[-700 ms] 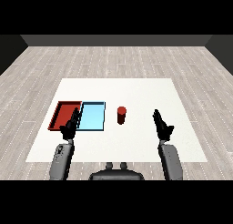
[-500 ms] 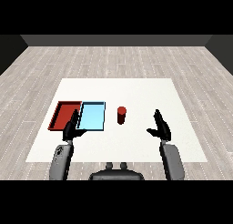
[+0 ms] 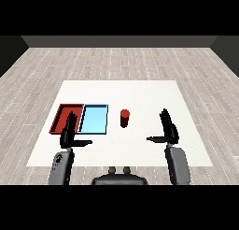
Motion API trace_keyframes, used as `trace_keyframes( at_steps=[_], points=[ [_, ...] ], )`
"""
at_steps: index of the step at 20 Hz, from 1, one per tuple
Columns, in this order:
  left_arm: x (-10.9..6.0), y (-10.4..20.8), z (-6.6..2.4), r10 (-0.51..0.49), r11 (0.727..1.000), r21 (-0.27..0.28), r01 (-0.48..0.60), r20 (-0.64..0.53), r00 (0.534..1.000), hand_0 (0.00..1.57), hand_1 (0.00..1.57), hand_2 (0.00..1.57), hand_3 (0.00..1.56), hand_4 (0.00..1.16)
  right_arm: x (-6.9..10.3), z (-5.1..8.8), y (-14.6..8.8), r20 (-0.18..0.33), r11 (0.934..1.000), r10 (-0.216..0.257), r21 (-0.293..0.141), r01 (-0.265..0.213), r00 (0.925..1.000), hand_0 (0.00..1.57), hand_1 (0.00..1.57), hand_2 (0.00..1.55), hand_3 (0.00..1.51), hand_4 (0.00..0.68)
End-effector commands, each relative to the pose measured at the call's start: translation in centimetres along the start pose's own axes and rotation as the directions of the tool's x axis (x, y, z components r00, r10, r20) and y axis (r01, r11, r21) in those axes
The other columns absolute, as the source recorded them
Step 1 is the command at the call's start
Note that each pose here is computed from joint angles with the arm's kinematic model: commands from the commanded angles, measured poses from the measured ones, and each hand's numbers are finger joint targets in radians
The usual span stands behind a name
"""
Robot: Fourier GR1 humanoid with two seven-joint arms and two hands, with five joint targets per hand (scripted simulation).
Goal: Pick the red can and put it in the red box
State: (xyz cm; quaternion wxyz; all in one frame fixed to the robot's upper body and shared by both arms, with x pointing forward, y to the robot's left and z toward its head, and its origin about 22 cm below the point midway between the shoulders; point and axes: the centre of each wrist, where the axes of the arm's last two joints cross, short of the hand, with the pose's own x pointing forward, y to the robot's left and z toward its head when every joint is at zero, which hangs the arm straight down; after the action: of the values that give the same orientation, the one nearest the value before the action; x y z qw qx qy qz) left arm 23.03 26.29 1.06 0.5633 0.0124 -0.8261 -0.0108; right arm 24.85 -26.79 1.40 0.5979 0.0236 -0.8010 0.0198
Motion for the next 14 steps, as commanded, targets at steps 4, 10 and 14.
trace_keyframes(
  at_steps=[4, 10, 14],
  points=[
    [-0.7, -0.5, 0.12, 0.025, 1.0, 0.007, -0.025, 0.08, 0.996, 0.0, 0.0, 0.0, 0.0, 0.0, -1.6, 1.7, -0.1, 0.045, 1.0, -0.001, -0.003, 0.002, 0.999, 0.0, 0.0, 0.0, 0.0, 0.0],
    [0.9, 0.0, 1.64, 0.043, 0.999, 0.0, -0.043, 0.088, 0.995, 0.0, 0.0, 0.0, 0.0, 0.0, 1.5, 2.0, -0.9, 0.047, 0.9999, -0.008, 0.008, 0.007, 0.9988, 0.0, 0.0, 0.0, 0.0, 0.0],
    [-0.6, -0.1, 0.93, 0.036, 0.999, -0.023, -0.034, 0.095, 0.995, 0.0, 0.0, 0.0, 0.0, 0.0, -1.5, -1.4, 1.2, 0.047, 0.9982, -0.042, 0.044, 0.04, 0.998, 0.0, 0.0, 0.0, 0.0, 0.0]
  ],
)
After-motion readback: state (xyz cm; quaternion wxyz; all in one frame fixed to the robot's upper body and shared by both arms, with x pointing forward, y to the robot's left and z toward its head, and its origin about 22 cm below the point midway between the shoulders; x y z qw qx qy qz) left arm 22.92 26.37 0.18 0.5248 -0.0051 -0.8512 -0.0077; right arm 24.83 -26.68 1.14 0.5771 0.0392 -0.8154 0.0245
